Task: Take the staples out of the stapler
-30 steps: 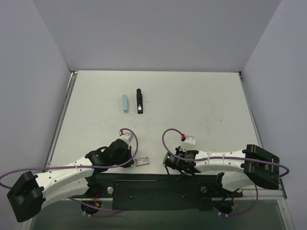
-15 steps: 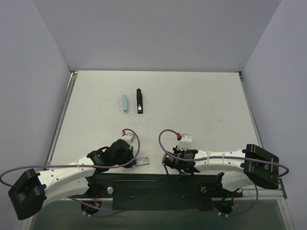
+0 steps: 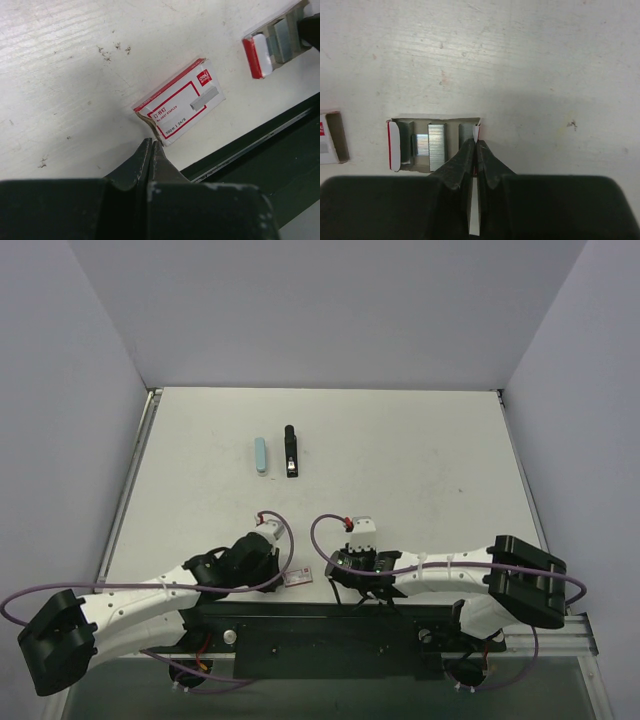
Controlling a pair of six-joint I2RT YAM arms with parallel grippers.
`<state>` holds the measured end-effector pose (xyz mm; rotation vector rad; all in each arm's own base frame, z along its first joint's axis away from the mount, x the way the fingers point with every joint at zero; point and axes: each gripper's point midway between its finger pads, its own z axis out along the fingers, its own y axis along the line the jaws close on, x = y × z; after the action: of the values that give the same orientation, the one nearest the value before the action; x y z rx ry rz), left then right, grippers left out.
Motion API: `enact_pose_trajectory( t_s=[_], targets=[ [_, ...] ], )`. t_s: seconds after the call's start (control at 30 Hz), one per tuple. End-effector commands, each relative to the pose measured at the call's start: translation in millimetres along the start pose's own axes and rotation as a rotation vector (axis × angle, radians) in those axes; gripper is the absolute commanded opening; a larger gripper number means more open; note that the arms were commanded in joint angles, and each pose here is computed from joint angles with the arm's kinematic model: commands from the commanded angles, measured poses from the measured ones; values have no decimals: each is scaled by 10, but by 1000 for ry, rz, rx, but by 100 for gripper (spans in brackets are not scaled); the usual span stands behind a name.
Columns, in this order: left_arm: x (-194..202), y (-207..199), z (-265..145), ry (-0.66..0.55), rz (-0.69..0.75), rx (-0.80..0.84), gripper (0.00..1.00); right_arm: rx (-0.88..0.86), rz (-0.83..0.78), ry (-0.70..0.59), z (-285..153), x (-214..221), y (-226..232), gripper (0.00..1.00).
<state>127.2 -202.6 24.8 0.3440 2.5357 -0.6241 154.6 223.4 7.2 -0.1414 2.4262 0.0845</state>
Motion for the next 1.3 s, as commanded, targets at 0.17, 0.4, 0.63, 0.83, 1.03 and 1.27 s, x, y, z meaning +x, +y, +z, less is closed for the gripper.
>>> enact_pose_trajectory(
  t_s=[0.17, 0.4, 0.63, 0.83, 1.03, 1.27],
  targets=[
    [-130, 6, -50, -60, -11, -22, 0, -64, -54, 6, 38, -47, 239, 0],
    [-70, 39, 95, -27, -6, -44, 0, -89, -52, 1, 57, -71, 320, 0],
    [-89, -3, 129, -19, -2, -34, 0, -117, -41, -14, 72, -100, 413, 0],
    [-87, -3, 127, -16, 3, -35, 0, -112, -47, -26, 103, -127, 427, 0],
    [-72, -9, 138, -9, 3, -31, 0, -123, -44, -24, 131, -119, 456, 0],
    [-67, -13, 151, -4, 3, -30, 0, -149, -56, -13, 144, -61, 490, 0]
  ],
)
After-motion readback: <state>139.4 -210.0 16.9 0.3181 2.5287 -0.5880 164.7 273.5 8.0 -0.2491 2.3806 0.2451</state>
